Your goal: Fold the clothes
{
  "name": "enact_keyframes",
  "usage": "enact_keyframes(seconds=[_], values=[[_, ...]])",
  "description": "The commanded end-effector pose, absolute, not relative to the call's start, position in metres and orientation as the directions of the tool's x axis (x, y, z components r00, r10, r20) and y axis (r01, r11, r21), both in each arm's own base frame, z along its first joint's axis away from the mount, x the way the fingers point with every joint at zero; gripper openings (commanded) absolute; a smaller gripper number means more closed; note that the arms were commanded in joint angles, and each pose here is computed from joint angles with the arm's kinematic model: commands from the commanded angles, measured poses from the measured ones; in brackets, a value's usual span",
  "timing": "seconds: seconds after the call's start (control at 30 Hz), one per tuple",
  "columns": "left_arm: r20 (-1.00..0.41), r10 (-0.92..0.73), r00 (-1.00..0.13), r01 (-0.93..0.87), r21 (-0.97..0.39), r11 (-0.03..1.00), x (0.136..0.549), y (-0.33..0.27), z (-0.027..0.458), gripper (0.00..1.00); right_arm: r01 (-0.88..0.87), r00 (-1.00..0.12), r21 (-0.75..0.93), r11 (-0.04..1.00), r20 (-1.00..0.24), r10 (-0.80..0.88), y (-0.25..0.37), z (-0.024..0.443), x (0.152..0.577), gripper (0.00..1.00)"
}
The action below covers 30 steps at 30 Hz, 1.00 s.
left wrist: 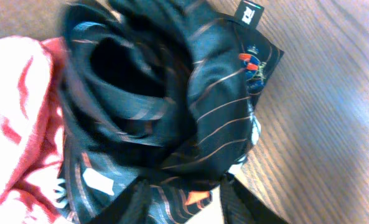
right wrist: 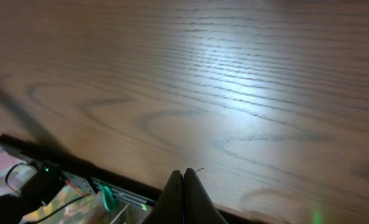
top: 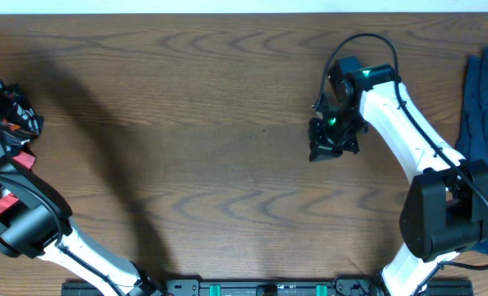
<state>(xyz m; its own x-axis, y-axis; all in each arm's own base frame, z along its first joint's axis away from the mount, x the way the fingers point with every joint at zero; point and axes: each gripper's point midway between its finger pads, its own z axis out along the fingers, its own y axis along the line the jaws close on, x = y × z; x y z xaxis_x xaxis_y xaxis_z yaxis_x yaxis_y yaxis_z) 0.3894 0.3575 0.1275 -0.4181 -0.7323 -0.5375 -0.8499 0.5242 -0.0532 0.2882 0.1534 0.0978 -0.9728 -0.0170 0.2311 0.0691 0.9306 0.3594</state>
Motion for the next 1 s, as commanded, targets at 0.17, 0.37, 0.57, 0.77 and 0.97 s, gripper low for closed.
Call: enact_keyframes(seconds=[0.17, 0.37, 0.57, 0.77, 0.97], values=[[-0.562, -0.737, -0.375, -0.88, -0.035, 0.475, 0.37, 0.384, 0.137, 0.56, 0.036, -0.971, 0.411, 0.911, 0.232, -0.066, 0.175, 0.102, 0.282, 0.01], [-0.547, -0.72, -0.427, -0.855, -0.015, 0.518, 0.379, 0.376, 0.127, 0.82, 0.033, -0.975, 0.406, 0.913, 0.213, -0.06, 0.175, 0.1, 0.286, 0.01], [-0.582, -0.664, -0.47, -0.805, -0.026, 0.593, 0.418, 0.348, 0.14, 0.82, 0.045, -0.982, 0.411, 0.911, 0.184, -0.034, 0.174, 0.099, 0.296, 0.01], [-0.613, -0.618, -0.492, -0.767, -0.03, 0.641, 0.447, 0.326, 0.142, 0.83, 0.049, -0.988, 0.298, 0.953, 0.154, 0.002, 0.154, 0.089, 0.304, 0.01], [-0.561, -0.644, -0.521, -0.794, 0.042, 0.607, 0.433, 0.336, 0.111, 0.83, 0.044, -0.982, 0.294, 0.955, 0.191, -0.013, 0.156, 0.075, 0.303, 0.01]])
